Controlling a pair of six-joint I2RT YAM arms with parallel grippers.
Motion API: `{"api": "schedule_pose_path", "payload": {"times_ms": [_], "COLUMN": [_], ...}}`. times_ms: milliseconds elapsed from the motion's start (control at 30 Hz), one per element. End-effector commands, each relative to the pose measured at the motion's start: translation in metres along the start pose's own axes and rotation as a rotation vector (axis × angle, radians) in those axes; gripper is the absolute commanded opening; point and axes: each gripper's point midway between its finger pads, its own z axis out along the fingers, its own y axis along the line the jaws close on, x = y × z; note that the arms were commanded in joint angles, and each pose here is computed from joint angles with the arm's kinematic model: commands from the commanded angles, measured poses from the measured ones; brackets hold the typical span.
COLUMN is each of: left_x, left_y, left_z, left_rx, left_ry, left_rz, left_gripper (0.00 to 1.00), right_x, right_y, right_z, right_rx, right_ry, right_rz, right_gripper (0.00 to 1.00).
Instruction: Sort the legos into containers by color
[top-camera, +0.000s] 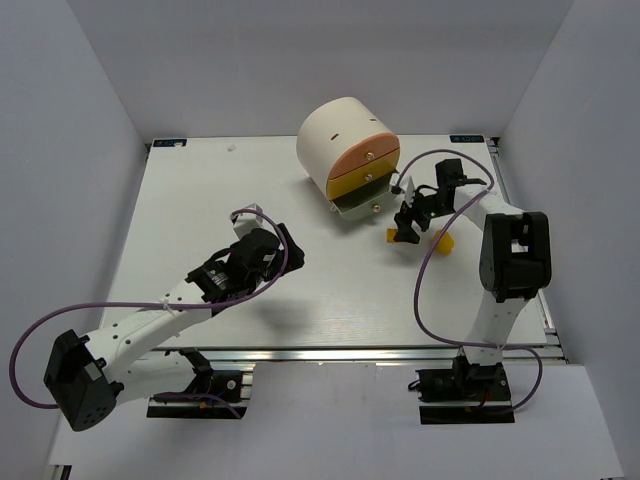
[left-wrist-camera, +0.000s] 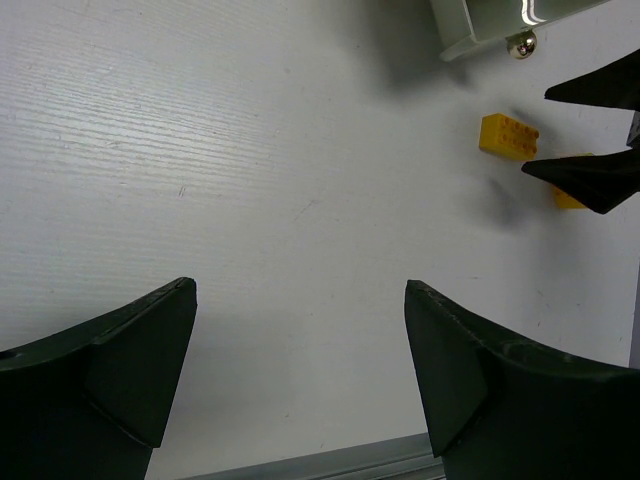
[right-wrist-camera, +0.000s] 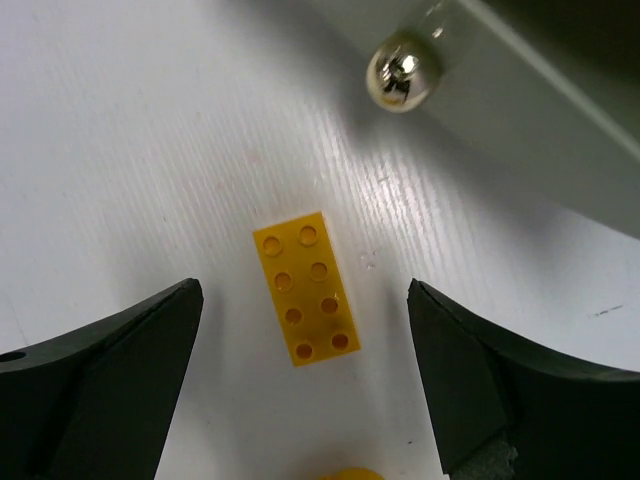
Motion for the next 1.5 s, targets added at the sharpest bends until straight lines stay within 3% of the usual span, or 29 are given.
{"api": "schedule_pose_path", "payload": {"times_ms": [0,267,433,700,867,1167,1467], "left_x": [-0.008,-0.008,-0.008,-0.009,-0.009,-0.011,-0.014], "left_y": [-0.004,-0.003,-0.004,-0.001,0.000,0.000,-0.003], "left_z": [-0.003,-0.003,-0.002,-0.004,-0.005,-0.006,-0.006], "left_rx": [0.024,0.020,0.014,0.015,0.010,0.024,0.031], "left_ry": [-0.027,-0.030,-0.029,-0.037,-0.037,-0.053,-0.063], "left_rz": [-0.008,-0.004,0.000,-0.007,-0.004,-0.013,-0.011], "left_gripper": [0.95,0.95,0.95,0.95,0.95,0.95,0.95], "right_x": [0.008,0.022,0.026,0.039,0.037,-0.049,-0.132], "right_y": [-0.005,-0.025,-0.023,-0.007,0.004,0.036,0.014], "right_z": [-0.002,0.008,0.018,0.021,0.015,-0.036,-0.033], "right_rx": [-0.030,0.069,0.052,-0.002,-0.031,-0.050,0.159], "right_ry": [0.062,0.112,0.129,0.155,0.143,-0.043,-0.168], "right_rz": [-0.145,-0.216,-0.268,-0.337,-0.373,-0.638,-0.873], "right_gripper": [0.88,0.86,0.79,0.58,0.28,0.00,0.00]}}
